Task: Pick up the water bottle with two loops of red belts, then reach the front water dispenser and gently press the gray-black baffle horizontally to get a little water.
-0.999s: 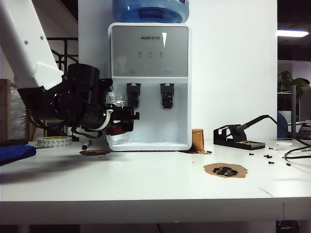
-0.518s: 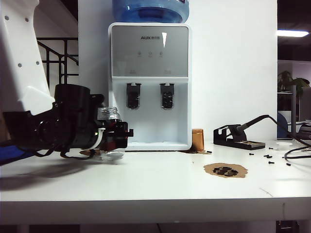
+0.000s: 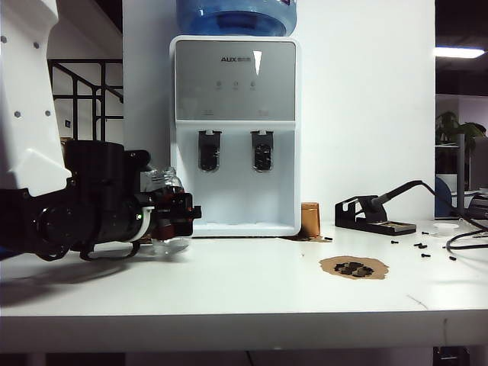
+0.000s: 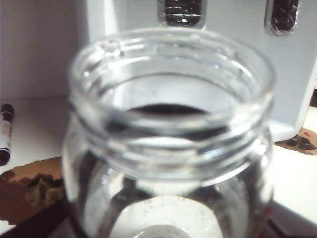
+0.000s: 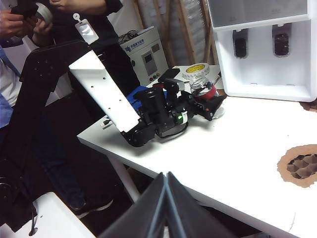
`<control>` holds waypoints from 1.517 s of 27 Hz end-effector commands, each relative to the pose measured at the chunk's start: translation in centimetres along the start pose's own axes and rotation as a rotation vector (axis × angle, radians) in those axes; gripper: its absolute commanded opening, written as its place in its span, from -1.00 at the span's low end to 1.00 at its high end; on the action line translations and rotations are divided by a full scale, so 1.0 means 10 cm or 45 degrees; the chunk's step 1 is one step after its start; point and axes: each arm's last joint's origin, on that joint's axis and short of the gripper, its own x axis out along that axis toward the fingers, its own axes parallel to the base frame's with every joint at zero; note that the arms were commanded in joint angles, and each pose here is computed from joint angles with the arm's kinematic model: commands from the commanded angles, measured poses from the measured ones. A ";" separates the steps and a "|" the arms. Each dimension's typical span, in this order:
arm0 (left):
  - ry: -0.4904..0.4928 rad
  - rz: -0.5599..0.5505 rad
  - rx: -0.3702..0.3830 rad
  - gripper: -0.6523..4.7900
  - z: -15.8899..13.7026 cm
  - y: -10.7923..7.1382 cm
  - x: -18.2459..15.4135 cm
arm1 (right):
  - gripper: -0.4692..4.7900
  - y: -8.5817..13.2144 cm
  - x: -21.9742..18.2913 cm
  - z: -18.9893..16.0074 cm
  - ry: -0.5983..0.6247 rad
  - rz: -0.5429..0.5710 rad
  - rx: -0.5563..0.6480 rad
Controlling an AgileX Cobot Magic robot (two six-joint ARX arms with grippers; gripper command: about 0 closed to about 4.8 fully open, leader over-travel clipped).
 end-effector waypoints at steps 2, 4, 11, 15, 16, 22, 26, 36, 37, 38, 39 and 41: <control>-0.063 -0.044 -0.006 -0.78 0.14 -0.02 0.01 | -0.82 0.01 0.00 0.01 -0.010 0.005 -0.016; -0.087 -0.061 -0.006 -0.78 0.21 -0.04 0.02 | -0.82 0.01 0.00 0.01 -0.010 0.005 -0.016; -0.037 -0.086 -0.030 -0.78 0.29 -0.13 0.02 | -0.82 0.01 0.00 0.01 -0.010 0.005 -0.016; -0.013 -0.097 -0.030 -0.78 0.27 -0.14 0.02 | -0.82 0.01 0.00 0.01 -0.010 0.005 -0.016; -0.009 -0.098 -0.029 -0.78 0.27 -0.14 0.02 | -0.82 0.01 0.00 0.01 -0.010 0.005 -0.016; 0.061 -0.098 -0.033 -0.78 0.22 -0.15 0.02 | -0.82 0.00 0.00 0.01 -0.010 0.005 -0.016; 0.082 -0.096 -0.032 -0.78 0.20 -0.15 0.02 | -0.82 0.01 0.00 0.01 -0.010 0.005 -0.016; 0.163 -0.111 -0.029 -0.78 0.13 -0.25 0.01 | -0.82 0.01 0.00 0.01 -0.010 0.005 -0.016; 0.163 -0.114 -0.029 -0.78 0.13 -0.26 0.01 | -0.82 0.00 0.00 0.01 -0.010 0.005 -0.016; 0.163 -0.116 -0.028 -0.78 0.13 -0.26 0.01 | -0.82 0.01 0.00 0.01 -0.010 0.005 -0.016; 0.163 -0.114 -0.028 -0.78 0.13 -0.28 0.01 | -0.82 0.01 0.00 0.01 -0.010 0.005 -0.016; 0.162 -0.112 -0.027 -0.78 0.13 -0.28 0.01 | -0.82 0.01 0.00 0.01 -0.010 0.005 -0.016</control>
